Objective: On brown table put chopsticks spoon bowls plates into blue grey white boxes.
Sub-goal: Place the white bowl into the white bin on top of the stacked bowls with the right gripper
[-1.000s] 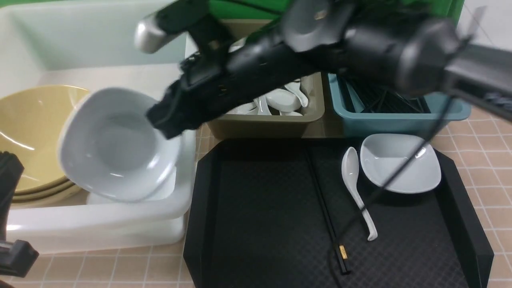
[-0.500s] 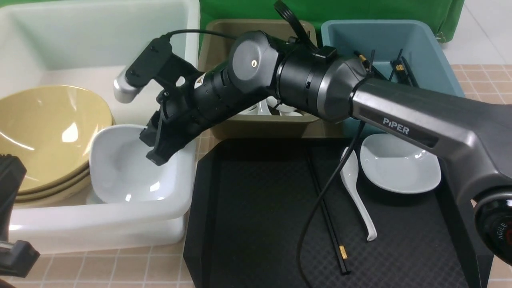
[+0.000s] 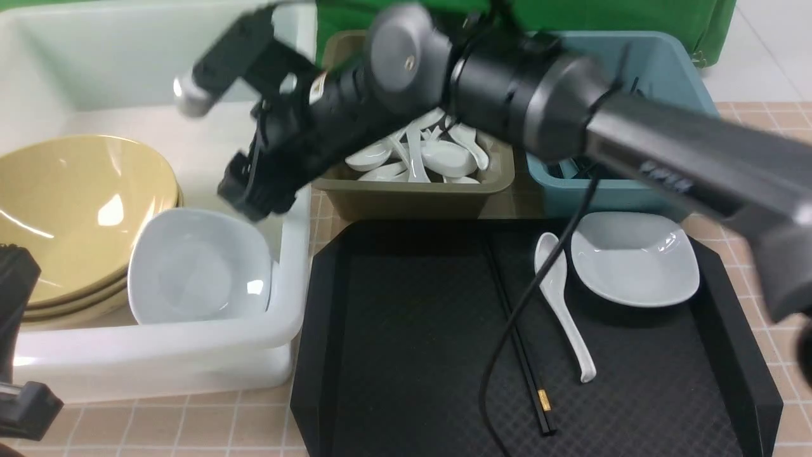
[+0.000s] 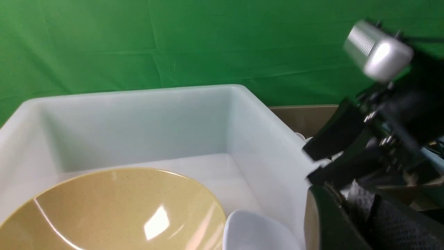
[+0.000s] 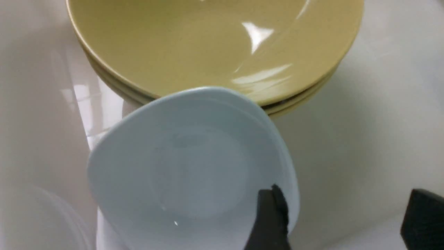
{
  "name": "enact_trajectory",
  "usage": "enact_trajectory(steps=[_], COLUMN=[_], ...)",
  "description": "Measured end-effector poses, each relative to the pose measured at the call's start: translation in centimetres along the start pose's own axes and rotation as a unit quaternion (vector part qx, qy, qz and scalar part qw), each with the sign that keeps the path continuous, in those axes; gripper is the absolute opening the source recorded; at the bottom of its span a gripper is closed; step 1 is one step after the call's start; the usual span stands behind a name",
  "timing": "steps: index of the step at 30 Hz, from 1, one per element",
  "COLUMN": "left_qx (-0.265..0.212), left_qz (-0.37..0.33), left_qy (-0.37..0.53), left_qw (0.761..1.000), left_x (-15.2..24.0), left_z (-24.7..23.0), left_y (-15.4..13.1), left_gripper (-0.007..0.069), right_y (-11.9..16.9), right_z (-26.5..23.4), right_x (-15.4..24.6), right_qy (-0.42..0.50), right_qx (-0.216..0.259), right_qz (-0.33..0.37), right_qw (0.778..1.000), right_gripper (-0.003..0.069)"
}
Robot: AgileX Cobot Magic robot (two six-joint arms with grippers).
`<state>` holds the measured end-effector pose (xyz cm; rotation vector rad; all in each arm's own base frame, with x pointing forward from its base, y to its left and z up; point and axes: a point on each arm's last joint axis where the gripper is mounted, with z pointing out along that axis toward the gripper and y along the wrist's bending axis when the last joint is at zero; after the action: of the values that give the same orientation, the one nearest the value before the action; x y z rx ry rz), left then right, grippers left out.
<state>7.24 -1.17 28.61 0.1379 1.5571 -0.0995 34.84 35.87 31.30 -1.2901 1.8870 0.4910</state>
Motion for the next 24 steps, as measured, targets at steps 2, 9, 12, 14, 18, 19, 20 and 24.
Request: enact_trajectory(steps=[2,9,12,14,18,19,20,24], left_qx=[0.001,0.023,0.029,0.032,0.037,0.038,0.039,0.041], left_qz=[-0.004,-0.06,-0.05,-0.044,-0.04,-0.039,-0.038,-0.029], left_qy=[0.003,0.128,0.192,0.224,0.274,0.287,0.297,0.346], left_qw=[1.0,0.99,0.98,0.973,0.96,0.956,0.953,0.937], left_x=[0.1,-2.7,-5.7,-7.5,-9.2,-9.2,-9.0,-6.9], left_z=[0.0,3.1,6.7,9.7,16.1,17.5,18.7,23.5], left_y=[0.0,-0.3,-0.2,-0.1,0.2,0.2,0.2,0.4], left_gripper=[0.006,-0.0003,-0.001,-0.001,-0.001,-0.001,-0.001,-0.001], right_y=[-0.4,-2.0,-2.1,-1.5,0.5,0.9,1.4,3.2], right_z=[-3.0,-11.9,-14.4,-15.4,-16.8,-17.4,-17.5,-19.6], right_x=[-0.9,-0.4,0.9,2.1,6.2,7.1,8.6,13.9], right_qy=[0.018,0.139,0.159,0.169,0.207,0.213,0.228,0.259], right_qx=[0.038,0.164,0.181,0.181,0.164,0.163,0.157,0.154], right_qz=[0.002,0.029,0.054,0.062,0.066,0.066,0.067,0.081], right_qw=[0.999,0.976,0.969,0.967,0.962,0.961,0.958,0.95], right_gripper=[0.0488,0.0323,0.0269,0.0248,0.0238,0.0237,0.0235,0.0212])
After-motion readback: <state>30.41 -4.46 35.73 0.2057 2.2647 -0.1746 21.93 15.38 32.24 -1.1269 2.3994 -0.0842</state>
